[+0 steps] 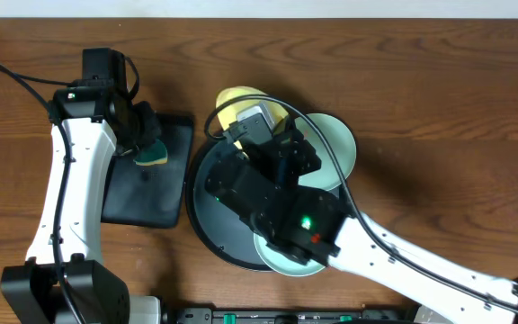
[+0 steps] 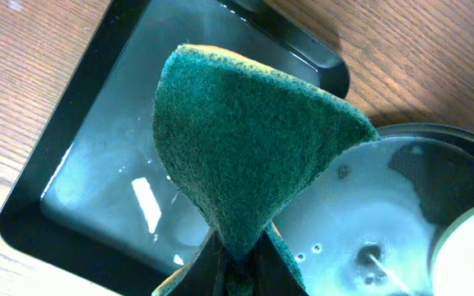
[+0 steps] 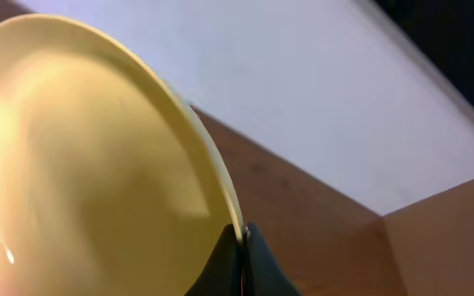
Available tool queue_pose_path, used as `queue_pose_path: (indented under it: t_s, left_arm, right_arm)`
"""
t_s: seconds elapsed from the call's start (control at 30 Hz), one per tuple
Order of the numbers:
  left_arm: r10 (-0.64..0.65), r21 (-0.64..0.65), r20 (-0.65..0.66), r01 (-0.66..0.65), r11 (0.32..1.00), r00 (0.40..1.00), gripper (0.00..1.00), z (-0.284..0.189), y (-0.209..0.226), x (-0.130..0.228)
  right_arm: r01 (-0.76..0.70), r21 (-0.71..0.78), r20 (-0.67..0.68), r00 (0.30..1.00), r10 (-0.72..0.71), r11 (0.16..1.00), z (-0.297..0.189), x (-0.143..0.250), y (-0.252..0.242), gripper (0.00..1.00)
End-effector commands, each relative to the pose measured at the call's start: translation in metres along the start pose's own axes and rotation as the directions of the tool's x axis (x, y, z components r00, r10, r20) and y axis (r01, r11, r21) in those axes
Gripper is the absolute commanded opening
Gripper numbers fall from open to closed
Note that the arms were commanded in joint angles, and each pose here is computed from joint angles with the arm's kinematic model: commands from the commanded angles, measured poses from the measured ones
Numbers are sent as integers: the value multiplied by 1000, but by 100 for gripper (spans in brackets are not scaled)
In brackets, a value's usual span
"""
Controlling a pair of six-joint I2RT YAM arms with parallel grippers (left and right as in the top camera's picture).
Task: Clean dirty plates on tray and stack at the side
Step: 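Carry the yellow plate right and set it on the table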
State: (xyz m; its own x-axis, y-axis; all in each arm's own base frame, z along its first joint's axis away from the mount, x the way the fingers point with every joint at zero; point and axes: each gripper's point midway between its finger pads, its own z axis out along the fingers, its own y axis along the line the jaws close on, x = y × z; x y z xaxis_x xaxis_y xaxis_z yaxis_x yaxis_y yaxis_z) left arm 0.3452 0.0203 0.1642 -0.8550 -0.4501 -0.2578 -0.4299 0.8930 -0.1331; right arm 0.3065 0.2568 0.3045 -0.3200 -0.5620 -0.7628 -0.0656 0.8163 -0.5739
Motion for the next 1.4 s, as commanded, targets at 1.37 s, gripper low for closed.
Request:
queue_pose_path:
  t_s: [1.37]
  left_arm:
    - [16, -10, 14, -16, 1000, 1000, 7, -3, 4, -2]
  right_arm:
    - [-606, -548, -486, 792, 369, 577, 46, 33, -4, 1]
